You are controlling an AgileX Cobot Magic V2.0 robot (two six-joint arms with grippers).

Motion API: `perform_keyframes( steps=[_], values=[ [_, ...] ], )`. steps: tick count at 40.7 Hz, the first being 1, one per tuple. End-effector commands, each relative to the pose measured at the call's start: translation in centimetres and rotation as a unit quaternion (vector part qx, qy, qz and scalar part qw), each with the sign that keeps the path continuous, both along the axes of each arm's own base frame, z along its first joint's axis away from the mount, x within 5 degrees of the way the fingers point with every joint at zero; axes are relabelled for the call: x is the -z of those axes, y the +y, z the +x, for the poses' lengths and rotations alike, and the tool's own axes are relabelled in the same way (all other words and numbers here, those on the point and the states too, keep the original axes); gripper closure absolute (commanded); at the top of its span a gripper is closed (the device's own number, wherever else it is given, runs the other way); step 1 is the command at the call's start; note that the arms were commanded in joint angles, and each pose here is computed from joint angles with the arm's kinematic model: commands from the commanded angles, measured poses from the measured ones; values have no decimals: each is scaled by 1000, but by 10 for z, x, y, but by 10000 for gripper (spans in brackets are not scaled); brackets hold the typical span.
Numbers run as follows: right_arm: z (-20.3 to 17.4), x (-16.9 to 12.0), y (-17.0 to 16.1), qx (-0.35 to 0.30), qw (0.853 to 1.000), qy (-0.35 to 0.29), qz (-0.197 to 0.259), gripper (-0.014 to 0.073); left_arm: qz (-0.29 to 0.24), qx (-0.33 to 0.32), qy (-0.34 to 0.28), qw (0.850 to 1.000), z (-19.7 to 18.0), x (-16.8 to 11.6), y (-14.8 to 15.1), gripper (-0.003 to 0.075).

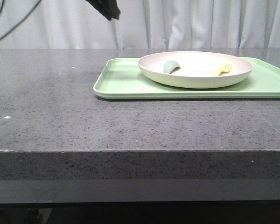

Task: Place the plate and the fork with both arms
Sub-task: 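Release the plate and raise the left gripper away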

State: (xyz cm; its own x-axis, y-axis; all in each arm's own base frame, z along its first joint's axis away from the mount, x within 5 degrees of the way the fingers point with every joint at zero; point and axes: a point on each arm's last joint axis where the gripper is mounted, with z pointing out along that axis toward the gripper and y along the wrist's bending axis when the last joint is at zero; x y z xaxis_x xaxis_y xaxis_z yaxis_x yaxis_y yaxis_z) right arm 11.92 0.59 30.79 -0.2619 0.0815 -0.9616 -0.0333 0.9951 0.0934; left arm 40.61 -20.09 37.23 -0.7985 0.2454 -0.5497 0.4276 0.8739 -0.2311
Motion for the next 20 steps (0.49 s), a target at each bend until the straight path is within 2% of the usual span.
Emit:
perform_keyframes(
  steps=[1, 6, 10, 16, 20],
  values=[
    [3, -19, -1, 4, 998, -57, -1, 15, -27, -12, -94, 995, -29, -58, 18, 738],
    [2, -19, -1, 4, 998, -55, -1, 15, -9, -29, -131, 991, -47, -66, 33, 738],
    [2, -18, -1, 3, 999, -52, -1, 15, -18, -42, -154, 987, -68, -69, 47, 738],
    [2, -19, -1, 4, 998, -55, -1, 15, -33, -65, -201, 977, -104, -52, 71, 738],
    [2, -19, -1, 4, 998, -55, -1, 15, -43, -72, -260, 962, -137, -41, 88, 738]
  ],
)
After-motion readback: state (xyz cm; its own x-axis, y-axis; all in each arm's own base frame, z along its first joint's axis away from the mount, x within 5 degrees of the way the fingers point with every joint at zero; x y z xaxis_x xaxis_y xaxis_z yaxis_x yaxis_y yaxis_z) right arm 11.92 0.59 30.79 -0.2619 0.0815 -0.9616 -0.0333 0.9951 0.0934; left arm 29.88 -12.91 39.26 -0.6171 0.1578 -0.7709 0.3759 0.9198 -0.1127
